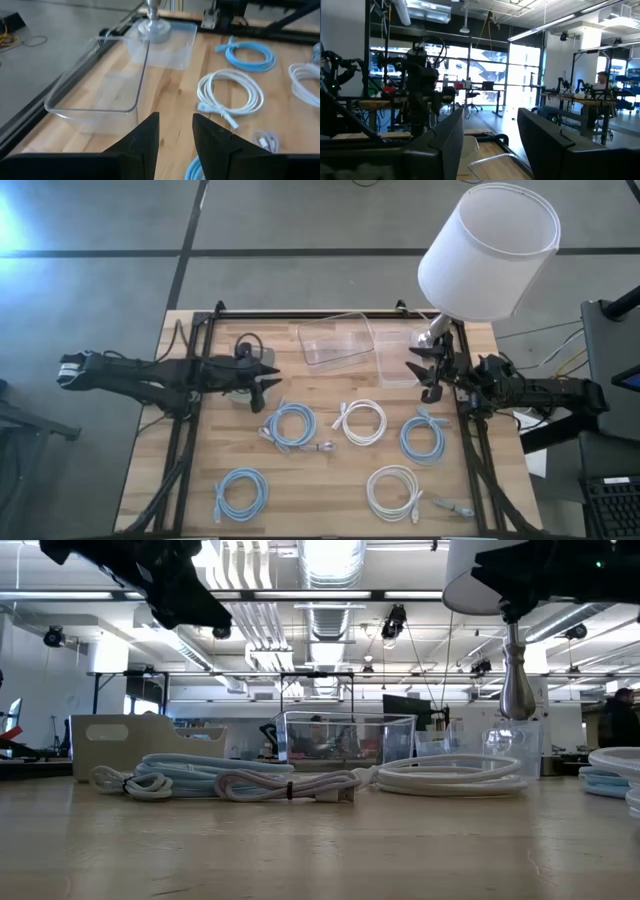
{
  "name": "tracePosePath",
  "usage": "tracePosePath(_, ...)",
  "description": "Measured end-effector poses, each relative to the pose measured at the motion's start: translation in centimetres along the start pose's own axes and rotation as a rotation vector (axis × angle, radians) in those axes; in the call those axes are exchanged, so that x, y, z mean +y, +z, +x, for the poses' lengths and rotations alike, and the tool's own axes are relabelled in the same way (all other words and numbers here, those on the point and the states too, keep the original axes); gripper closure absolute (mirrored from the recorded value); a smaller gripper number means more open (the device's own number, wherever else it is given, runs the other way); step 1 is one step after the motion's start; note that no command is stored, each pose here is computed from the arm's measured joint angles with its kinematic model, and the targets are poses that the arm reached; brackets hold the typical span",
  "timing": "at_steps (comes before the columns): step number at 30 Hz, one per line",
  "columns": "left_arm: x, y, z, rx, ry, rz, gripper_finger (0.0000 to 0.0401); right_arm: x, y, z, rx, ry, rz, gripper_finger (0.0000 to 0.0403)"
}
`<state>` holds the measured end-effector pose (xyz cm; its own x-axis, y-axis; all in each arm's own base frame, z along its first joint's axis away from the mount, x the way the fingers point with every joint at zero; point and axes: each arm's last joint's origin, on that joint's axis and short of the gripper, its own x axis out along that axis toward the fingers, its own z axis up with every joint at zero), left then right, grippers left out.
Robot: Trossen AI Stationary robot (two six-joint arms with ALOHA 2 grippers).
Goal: Pick & Place USB Port
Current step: Put the top left blue HDMI cable into the left transparent bin
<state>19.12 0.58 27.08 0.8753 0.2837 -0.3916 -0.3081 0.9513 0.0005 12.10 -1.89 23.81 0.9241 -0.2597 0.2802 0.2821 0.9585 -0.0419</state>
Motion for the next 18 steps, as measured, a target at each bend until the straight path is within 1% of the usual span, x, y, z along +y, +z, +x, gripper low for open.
tracePosePath(5, -0.5, 0.2, 1.4, 0.044, 0.006, 0.014, 0.0279, 0.2, 0.7, 1.8, 0.147, 0.01, -0.01, 0.0211)
tracePosePath(8, -0.9, -0.5, 2.8, 0.114, -0.024, 0.047, 0.0279, 0.4, 0.7, 2.9, 0.242, 0.012, 0.003, 0.0214)
tracePosePath(14, -1.8, -2.1, 5.5, 0.243, -0.087, 0.081, 0.0279, 0.7, 0.9, 5.3, 0.319, 0.011, -0.009, 0.0218)
tracePosePath(18, -2.3, -3.2, 7.2, 0.327, -0.115, 0.041, 0.0279, 0.9, 1.0, 6.9, 0.351, 0.013, -0.012, 0.0218)
